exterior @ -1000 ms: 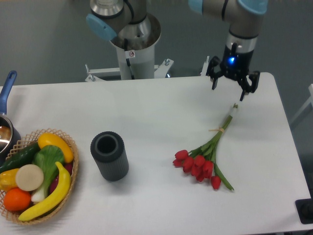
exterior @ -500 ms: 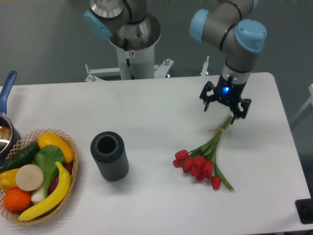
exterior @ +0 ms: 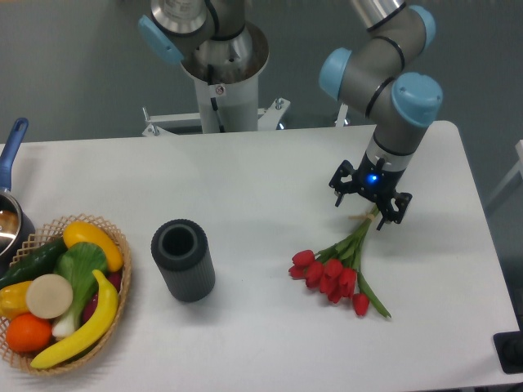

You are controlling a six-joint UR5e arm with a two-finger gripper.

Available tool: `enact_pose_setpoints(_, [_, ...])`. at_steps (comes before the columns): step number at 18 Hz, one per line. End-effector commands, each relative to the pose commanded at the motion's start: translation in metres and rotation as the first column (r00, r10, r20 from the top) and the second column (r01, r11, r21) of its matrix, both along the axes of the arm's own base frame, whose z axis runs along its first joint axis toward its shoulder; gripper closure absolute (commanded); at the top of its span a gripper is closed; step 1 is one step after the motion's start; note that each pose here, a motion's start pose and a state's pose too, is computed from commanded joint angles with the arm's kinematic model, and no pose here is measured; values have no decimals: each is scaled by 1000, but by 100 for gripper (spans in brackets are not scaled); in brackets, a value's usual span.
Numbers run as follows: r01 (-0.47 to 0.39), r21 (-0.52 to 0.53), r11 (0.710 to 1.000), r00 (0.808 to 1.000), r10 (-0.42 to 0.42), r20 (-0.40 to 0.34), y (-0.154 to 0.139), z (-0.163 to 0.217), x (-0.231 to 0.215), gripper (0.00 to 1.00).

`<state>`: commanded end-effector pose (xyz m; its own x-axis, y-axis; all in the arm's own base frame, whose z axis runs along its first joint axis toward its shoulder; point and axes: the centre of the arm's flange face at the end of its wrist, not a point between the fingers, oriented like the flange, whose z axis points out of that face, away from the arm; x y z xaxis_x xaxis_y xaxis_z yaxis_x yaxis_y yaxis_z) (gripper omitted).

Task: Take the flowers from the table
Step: 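Lower the open gripper over the tulip stems just above the blooms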

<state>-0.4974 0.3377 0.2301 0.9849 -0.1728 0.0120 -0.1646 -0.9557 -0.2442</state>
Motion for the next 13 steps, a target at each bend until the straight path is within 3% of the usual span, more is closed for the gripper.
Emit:
enact_pose_setpoints(5, [11, 3, 1000, 1000, -11, -9, 12, -26, -6, 0])
enact_pose_setpoints(13, [16, 3, 1000, 1000, -16, -7, 20, -35, -17, 0])
